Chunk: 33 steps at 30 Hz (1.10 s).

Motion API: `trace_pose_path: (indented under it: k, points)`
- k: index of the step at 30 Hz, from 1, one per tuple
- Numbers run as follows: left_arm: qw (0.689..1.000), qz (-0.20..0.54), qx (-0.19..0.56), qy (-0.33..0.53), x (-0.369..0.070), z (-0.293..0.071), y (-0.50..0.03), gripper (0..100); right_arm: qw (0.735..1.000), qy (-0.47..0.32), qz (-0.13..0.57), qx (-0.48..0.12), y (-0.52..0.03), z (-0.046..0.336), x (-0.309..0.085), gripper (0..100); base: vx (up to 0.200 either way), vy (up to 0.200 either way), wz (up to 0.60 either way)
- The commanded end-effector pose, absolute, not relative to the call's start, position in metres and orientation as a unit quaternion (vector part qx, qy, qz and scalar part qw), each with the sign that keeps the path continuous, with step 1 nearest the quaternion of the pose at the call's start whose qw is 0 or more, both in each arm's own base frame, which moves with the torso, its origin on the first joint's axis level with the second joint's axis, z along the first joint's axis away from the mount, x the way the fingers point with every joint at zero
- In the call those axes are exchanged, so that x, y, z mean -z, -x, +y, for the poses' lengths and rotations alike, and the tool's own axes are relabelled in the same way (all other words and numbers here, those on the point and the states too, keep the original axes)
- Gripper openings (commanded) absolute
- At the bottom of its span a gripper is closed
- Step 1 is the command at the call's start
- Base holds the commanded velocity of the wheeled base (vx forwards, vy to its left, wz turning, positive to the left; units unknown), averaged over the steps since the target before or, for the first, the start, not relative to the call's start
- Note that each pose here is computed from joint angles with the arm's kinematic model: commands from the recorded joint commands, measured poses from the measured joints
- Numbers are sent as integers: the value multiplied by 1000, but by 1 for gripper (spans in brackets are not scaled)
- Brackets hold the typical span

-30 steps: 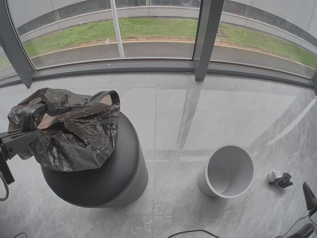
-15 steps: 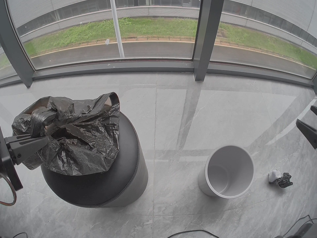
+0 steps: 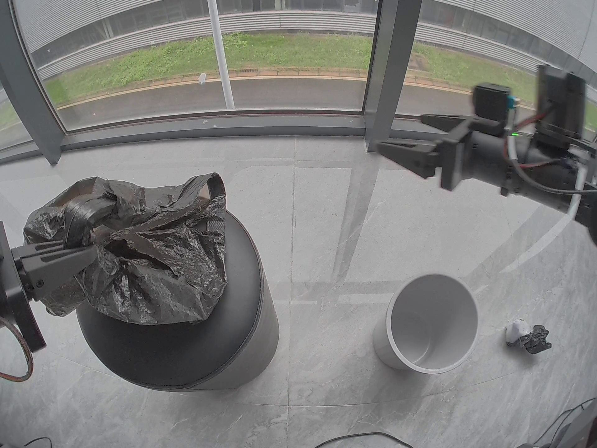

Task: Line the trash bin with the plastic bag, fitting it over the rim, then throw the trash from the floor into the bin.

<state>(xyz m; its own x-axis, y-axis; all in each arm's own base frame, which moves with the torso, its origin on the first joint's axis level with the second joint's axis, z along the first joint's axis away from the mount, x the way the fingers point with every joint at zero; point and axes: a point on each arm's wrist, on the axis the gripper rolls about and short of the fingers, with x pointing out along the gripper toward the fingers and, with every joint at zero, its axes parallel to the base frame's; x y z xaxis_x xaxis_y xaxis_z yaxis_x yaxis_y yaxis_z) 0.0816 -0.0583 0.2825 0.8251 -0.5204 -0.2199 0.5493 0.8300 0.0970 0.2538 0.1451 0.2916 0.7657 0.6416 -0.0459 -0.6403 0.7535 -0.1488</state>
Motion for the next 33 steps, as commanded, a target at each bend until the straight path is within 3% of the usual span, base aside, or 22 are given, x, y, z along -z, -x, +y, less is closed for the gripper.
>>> trace_pose_path:
  k: [1, 10, 21, 33]
  points:
    - [952, 48, 291, -86, -307, -78, -104, 0, 891, 95, -8, -443, -312, 311, -213, 100, 0, 0, 0]
    - [950, 14, 302, -75, -313, -86, -109, 0, 900, 78, 5, -429, -305, 303, -206, 100, 0, 0, 0]
    - [938, 117, 307, -114, -259, -34, -45, 0, 908, 71, -17, -413, -312, 292, -217, 100, 0, 0, 0]
    - [945, 78, 303, -99, -269, -45, -59, 0, 903, 98, 8, -419, -306, 291, -196, 100, 0, 0, 0]
